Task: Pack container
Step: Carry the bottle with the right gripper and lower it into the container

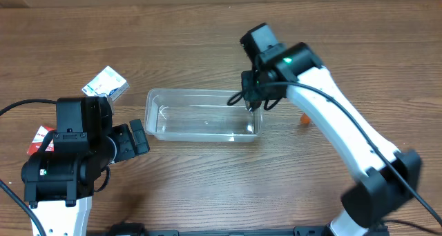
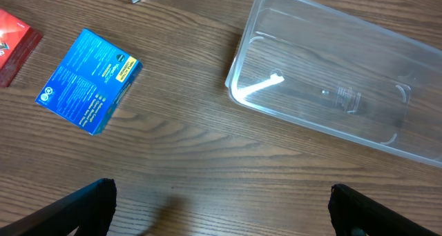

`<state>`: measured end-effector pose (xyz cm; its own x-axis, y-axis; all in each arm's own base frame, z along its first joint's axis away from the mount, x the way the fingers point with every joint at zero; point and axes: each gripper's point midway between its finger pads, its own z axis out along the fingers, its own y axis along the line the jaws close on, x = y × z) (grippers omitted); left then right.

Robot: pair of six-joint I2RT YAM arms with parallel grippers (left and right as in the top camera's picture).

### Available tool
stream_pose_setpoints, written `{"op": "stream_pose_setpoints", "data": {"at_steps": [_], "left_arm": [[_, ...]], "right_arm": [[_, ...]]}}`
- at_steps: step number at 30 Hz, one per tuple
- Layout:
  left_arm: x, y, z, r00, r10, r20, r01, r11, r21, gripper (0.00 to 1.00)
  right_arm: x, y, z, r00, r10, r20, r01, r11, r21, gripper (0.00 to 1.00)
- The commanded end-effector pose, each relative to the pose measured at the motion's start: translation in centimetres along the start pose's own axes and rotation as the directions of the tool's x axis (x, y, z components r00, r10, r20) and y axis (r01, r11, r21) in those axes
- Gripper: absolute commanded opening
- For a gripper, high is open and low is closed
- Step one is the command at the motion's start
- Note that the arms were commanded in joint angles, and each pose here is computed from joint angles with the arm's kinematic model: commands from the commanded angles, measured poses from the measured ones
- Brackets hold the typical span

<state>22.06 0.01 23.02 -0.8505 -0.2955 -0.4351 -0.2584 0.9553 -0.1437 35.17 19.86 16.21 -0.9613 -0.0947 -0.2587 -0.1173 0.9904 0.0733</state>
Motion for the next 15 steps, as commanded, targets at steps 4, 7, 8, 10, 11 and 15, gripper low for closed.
{"op": "stream_pose_setpoints", "data": {"at_steps": [4, 7, 8, 10, 11, 15], "left_arm": [[-0.6, -0.4, -0.5, 1.000, 0.002, 0.022, -0.002, 1.000, 0.013, 1.00], [-0.6, -0.4, -0.5, 1.000, 0.002, 0.022, -0.002, 1.000, 0.013, 1.00], [-0.6, -0.4, -0.5, 1.000, 0.002, 0.022, -0.002, 1.000, 0.013, 1.00], [-0.6, -0.4, -0.5, 1.000, 0.002, 0.022, -0.002, 1.000, 0.013, 1.00], [-0.6, -0.4, -0.5, 1.000, 0.002, 0.022, -0.002, 1.000, 0.013, 1.00], [-0.6, -0.4, -0.5, 1.000, 0.002, 0.021, -0.003, 1.000, 0.013, 1.00]], "right_arm": [[-1.3, 0.5, 2.5, 1.000, 0.008, -0.001, -0.008, 1.000, 0.012, 0.04], [-1.3, 0.5, 3.6, 1.000, 0.007, -0.016, -0.007, 1.000, 0.019, 0.04], [-1.2, 0.5, 4.1, 1.000, 0.007, -0.025, -0.006, 1.000, 0.023, 0.04], [-1.2, 0.5, 5.0, 0.999, 0.006, -0.040, -0.005, 1.000, 0.030, 0.04], [-1.1, 0.5, 5.3, 0.999, 0.006, -0.046, -0.004, 0.999, 0.033, 0.04], [-1.0, 0.5, 6.6, 0.998, 0.006, -0.064, -0.003, 0.999, 0.040, 0.04]]}}
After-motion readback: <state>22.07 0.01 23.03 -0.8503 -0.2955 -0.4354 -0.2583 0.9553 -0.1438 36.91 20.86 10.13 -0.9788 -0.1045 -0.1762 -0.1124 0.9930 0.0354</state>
